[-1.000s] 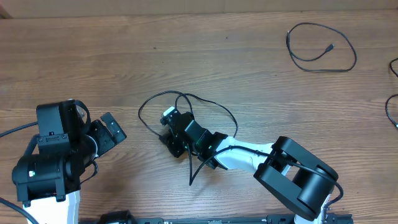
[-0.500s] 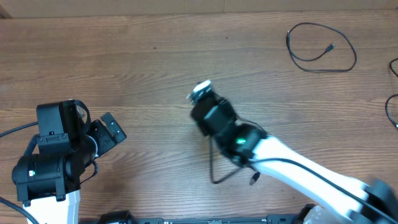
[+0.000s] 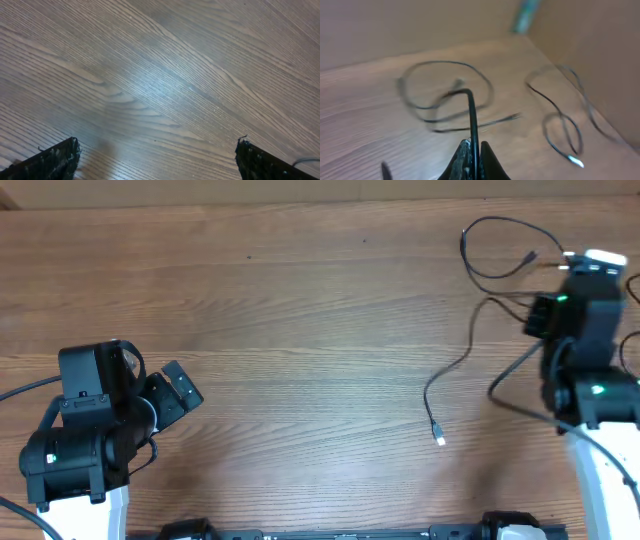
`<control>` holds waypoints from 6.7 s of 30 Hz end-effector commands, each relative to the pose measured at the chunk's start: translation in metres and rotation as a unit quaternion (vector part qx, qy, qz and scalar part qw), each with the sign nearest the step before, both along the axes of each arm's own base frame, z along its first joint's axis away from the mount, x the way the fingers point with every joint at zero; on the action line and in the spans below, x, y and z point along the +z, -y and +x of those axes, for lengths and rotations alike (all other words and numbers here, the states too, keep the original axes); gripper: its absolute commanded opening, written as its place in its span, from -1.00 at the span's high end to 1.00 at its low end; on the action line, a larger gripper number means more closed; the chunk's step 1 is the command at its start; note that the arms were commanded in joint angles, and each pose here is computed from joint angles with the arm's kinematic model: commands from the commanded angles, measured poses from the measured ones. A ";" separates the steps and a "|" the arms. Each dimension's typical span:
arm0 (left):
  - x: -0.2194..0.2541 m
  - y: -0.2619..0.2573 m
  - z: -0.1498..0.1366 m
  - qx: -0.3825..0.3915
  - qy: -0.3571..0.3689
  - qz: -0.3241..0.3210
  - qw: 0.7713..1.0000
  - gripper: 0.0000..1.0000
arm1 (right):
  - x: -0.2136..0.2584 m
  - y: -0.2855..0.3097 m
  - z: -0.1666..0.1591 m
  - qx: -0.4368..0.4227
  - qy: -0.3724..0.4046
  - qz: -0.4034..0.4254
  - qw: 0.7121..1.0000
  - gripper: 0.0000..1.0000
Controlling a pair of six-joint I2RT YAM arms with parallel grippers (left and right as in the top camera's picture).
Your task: Untangle cables
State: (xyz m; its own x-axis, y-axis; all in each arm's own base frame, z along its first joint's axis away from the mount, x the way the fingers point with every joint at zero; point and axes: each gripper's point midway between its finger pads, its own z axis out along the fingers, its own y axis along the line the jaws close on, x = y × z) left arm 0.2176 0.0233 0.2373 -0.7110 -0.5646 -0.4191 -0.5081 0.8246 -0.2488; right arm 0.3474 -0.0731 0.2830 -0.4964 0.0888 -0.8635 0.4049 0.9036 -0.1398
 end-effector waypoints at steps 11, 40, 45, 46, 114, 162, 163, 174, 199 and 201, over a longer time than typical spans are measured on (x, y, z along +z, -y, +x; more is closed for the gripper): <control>0.005 -0.002 0.001 -0.005 0.006 0.005 1.000 -0.99 | -0.077 0.030 0.014 0.015 -0.077 0.167 0.983 0.92; 0.005 -0.002 0.001 -0.005 0.006 0.005 1.000 -0.99 | 0.163 0.103 -0.003 -0.079 0.138 -0.203 0.966 0.92; 0.005 -0.002 0.001 -0.005 0.006 0.005 1.000 -0.99 | 0.168 0.090 -0.002 -0.067 0.160 -0.183 0.968 0.92; 0.005 -0.002 0.001 -0.005 0.006 0.005 1.000 -0.99 | 0.170 0.086 -0.002 -0.060 0.163 -0.182 0.968 0.93; 0.005 -0.002 0.001 -0.005 0.006 0.005 1.000 -0.99 | 0.042 -0.044 -0.115 0.093 -0.045 0.144 0.984 -1.00; 0.005 -0.002 0.001 -0.005 0.006 0.005 1.000 -0.99 | 0.084 -0.070 -0.204 0.167 0.078 0.121 0.975 -0.99; 0.005 -0.002 0.001 -0.005 0.006 0.005 1.000 -0.99 | 0.084 -0.069 -0.208 0.168 0.081 0.120 0.975 -1.00; 0.005 -0.002 0.001 -0.005 0.006 0.005 1.000 -0.99 | 0.116 -0.069 -0.253 0.184 0.198 0.094 0.958 -1.00; 0.005 -0.002 0.001 -0.005 0.006 0.005 1.000 -0.98 | 0.132 -0.071 -0.297 0.203 0.379 0.062 0.901 -1.00; 0.005 -0.002 0.001 -0.005 0.006 0.005 1.000 -0.99 | 0.131 -0.071 -0.290 0.203 0.380 0.063 0.900 -1.00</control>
